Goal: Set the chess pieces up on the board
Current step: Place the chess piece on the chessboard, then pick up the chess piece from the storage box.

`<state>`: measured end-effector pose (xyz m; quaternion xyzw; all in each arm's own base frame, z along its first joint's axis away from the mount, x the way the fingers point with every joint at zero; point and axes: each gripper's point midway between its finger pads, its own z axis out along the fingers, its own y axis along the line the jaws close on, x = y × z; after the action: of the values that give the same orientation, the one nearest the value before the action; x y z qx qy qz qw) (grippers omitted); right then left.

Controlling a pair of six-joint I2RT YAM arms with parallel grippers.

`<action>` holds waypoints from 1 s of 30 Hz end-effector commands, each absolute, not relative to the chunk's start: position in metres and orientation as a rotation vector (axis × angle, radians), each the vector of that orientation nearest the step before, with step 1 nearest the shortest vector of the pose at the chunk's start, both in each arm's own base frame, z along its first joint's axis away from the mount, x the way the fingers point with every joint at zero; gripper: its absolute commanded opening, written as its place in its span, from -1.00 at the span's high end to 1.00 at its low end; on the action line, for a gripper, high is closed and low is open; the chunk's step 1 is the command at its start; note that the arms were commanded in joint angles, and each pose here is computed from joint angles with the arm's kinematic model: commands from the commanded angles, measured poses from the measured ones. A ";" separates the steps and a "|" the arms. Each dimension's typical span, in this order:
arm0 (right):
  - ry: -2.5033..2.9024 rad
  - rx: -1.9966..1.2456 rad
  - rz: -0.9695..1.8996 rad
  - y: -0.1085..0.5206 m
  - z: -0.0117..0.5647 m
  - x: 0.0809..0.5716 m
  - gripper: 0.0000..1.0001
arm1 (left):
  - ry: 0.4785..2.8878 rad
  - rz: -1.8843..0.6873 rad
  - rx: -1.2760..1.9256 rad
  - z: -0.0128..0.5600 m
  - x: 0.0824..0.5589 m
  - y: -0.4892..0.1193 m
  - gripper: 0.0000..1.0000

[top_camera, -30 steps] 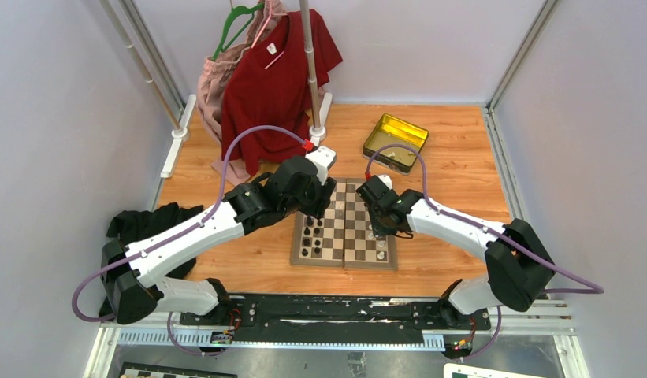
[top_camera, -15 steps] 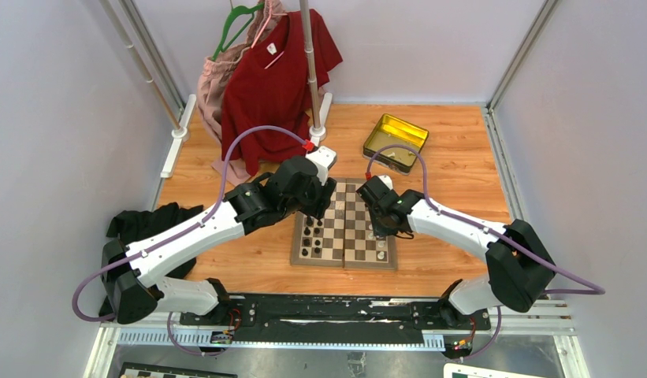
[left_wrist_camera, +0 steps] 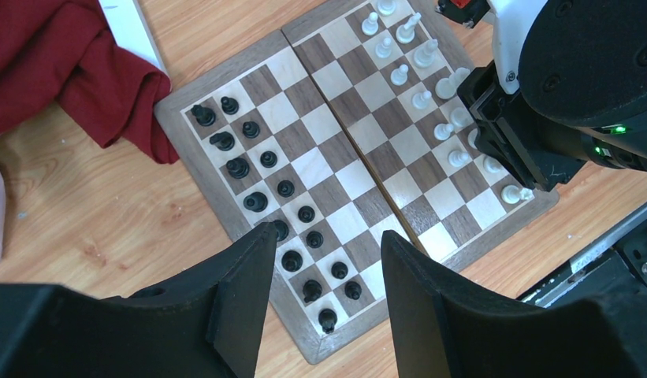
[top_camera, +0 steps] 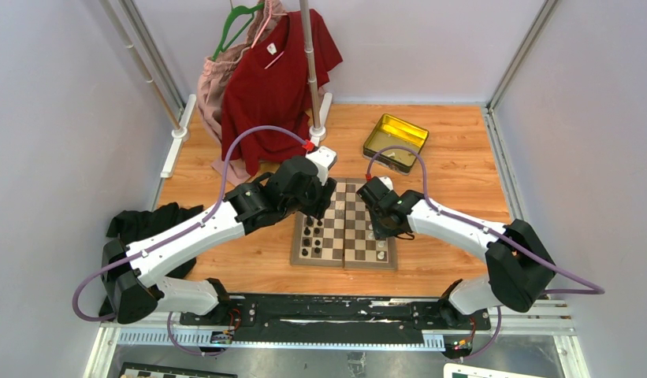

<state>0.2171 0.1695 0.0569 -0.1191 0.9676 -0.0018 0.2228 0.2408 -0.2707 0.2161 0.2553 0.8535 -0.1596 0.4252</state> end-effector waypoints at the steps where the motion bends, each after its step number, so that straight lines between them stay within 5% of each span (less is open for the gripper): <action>1: 2.667 -0.368 -0.011 0.170 0.064 0.213 0.39 | 2.123 -0.402 0.618 0.221 0.244 -0.270 -0.14; 16: 2.541 -0.373 0.038 0.187 0.135 0.229 0.38 | 2.086 -0.403 0.588 0.240 0.246 -0.266 -0.14; 30: 2.380 -0.192 -0.170 0.140 0.180 0.391 0.24 | 2.065 -0.347 0.572 0.254 0.249 -0.254 -0.18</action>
<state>0.3339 0.1684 0.1746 -0.0925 0.9314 -0.0259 0.3510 0.2427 -0.2585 0.2365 0.2411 0.8492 -0.1468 0.4463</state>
